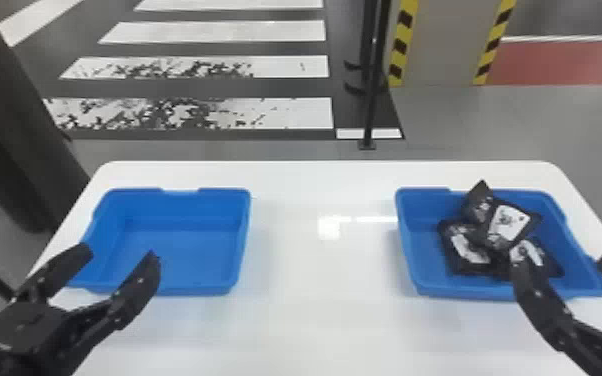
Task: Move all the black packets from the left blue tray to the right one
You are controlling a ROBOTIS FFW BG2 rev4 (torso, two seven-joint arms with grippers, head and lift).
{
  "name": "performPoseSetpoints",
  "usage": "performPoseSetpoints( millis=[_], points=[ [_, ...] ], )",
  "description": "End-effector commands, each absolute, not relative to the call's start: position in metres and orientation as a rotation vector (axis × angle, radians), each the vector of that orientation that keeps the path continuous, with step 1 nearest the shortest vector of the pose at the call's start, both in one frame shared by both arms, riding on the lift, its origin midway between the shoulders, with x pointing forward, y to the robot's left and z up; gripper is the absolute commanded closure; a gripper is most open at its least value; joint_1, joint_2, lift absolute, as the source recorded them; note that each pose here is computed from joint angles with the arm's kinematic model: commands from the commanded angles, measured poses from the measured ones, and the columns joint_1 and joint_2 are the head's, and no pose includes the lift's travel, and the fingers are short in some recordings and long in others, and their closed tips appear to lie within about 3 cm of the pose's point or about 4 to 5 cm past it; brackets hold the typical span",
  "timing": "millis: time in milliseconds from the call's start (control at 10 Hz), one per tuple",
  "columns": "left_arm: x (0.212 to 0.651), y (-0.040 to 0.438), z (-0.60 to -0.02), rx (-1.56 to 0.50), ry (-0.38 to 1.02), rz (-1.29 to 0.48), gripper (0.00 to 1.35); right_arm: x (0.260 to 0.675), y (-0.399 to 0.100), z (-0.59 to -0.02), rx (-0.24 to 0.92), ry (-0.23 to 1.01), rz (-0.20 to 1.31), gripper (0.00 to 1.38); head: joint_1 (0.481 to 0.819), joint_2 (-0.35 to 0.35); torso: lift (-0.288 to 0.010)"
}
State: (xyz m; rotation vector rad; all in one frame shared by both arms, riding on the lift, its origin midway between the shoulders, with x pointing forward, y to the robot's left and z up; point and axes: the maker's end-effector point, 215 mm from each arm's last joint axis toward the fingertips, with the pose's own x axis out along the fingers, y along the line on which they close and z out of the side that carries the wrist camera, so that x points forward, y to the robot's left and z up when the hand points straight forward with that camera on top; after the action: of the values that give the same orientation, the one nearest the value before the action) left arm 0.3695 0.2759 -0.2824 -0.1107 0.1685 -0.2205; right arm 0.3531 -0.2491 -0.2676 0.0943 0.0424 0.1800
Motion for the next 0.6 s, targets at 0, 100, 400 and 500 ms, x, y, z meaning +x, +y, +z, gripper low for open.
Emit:
performPoseSetpoints(
  millis=[0,100,400,500],
  points=[
    [0.3694,0.2761,-0.2835,-0.113,0.17,-0.22,0.13,0.353,-0.2493,-0.2688,0.097,0.044,0.18,0.15,0.695,0.043,-0.14],
    [0.3693,0.2756,-0.2844,-0.118,0.171,-0.223,0.13,0.353,-0.2493,-0.2688,0.097,0.044,0.18,0.15,0.695,0.043,-0.14],
    [0.3701,0.2747,-0.2835,-0.119,0.169,-0.224,0.13,0.3536,-0.2489,-0.2677,0.099,0.041,0.181,0.15,0.695,0.041,-0.14],
    [0.3701,0.2737,-0.2836,-0.12,0.169,-0.226,0.13,0.3542,-0.2491,-0.2682,0.099,0.041,0.181,0.15,0.695,0.041,-0.14]
  ],
)
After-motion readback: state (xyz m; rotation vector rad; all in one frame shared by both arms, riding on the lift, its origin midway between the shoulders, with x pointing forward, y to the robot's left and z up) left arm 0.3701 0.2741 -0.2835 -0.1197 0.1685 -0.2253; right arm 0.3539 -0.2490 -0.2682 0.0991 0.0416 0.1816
